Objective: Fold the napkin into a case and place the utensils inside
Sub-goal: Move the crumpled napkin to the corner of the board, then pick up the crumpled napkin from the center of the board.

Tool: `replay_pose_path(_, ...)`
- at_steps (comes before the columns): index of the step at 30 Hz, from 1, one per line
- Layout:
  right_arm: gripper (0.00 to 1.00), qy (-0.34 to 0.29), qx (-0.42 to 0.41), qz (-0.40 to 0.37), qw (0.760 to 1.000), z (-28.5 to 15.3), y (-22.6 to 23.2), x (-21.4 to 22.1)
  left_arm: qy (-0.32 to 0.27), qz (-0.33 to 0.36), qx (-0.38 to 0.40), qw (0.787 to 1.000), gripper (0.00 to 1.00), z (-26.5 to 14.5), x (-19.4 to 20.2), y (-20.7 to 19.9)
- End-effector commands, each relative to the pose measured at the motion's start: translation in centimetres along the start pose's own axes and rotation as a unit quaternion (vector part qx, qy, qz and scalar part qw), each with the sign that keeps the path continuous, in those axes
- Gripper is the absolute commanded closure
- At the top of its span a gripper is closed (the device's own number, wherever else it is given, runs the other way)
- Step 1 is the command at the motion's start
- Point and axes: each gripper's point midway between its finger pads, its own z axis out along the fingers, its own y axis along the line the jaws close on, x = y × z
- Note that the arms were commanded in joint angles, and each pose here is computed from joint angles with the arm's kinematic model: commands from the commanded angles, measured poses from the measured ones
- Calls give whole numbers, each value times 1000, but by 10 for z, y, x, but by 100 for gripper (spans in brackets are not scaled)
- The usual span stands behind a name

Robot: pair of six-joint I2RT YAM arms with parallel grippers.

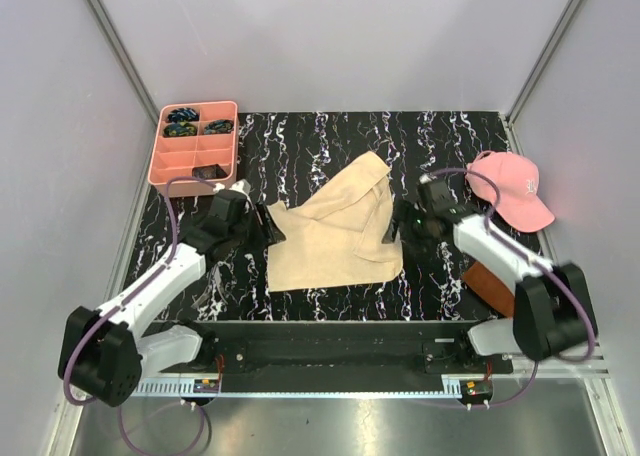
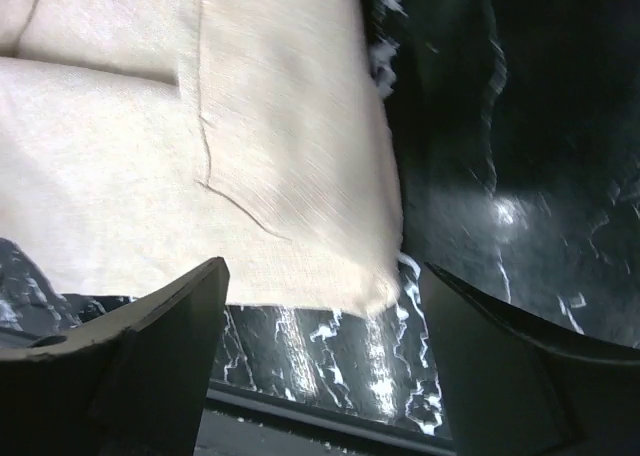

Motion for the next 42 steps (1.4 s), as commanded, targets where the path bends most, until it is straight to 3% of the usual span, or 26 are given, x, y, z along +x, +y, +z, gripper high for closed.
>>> replay_pose_path(1,22,-28,-3,-105,994,13,51,-26,-69,29,-39,996,42,-17,-19,-1)
replay_pose_path(3,26,-39,43,-126,990,24,57,-38,-77,21,-33,996,49,-18,-25,-8)
replay_pose_path(6,44,-10,84,-148,985,43,64,-34,-45,21,24,998,64,0,-27,-39)
replay_pose_path(7,44,3,110,-165,980,55,63,-24,-5,19,34,999,67,19,-17,-45)
replay_pose_path(10,44,12,140,-185,973,69,66,-13,42,2,27,999,78,54,-16,-55)
replay_pose_path(12,44,17,140,-197,970,76,74,-2,45,-1,28,999,82,67,-21,-65)
replay_pose_path(20,46,9,177,-217,960,84,69,14,63,-17,-30,997,87,118,-12,-40)
replay_pose_path(24,63,12,185,-216,959,85,63,16,70,-29,-45,996,90,129,-3,-28)
replay_pose_path(30,77,-34,177,-197,964,58,72,-3,60,-23,-68,996,91,132,-9,-18)
replay_pose_path(33,94,-70,146,-158,974,24,75,-19,58,-23,-80,995,91,135,-18,-11)
replay_pose_path(36,100,-77,139,-93,983,5,44,-29,53,-32,-91,994,92,137,-29,0)
replay_pose_path(41,100,-95,191,31,976,-12,-54,-32,36,-21,-106,993,92,139,-57,1)
replay_pose_path(42,95,-105,177,44,978,-19,-53,-32,40,-19,-109,993,92,140,-57,1)
